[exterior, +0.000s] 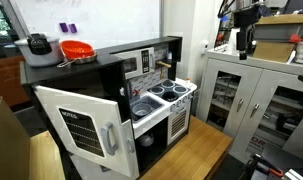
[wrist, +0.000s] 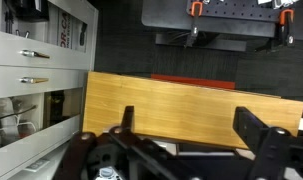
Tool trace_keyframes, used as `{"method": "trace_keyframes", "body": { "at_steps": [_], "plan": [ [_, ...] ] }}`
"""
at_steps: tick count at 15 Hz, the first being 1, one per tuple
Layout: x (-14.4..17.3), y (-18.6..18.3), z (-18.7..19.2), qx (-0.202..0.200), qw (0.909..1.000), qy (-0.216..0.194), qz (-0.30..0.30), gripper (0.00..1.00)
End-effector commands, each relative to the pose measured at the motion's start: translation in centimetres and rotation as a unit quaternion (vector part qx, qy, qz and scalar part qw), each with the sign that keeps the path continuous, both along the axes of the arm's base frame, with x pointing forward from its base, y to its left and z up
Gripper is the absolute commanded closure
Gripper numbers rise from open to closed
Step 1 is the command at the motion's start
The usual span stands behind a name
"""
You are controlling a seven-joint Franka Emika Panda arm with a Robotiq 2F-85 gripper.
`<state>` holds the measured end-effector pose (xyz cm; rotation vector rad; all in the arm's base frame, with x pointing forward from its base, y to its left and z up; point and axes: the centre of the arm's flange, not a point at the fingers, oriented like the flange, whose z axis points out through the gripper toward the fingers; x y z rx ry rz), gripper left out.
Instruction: Close the open door
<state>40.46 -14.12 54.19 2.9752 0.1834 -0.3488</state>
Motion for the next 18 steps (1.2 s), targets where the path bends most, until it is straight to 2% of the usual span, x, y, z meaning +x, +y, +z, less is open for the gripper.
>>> {"method": "trace_keyframes", "body": {
  "at_steps": [1,17,18],
  "plan": [
    [0.00,0.00,0.00,0.000,1.0000,0.000,0.000,0.00],
    [0.00,0.00,0.00,0.000,1.0000,0.000,0.000,0.00],
    [0.81,0.47,-0.56,0.001,0.9999,0.007,0.011,0.00]
  ]
}}
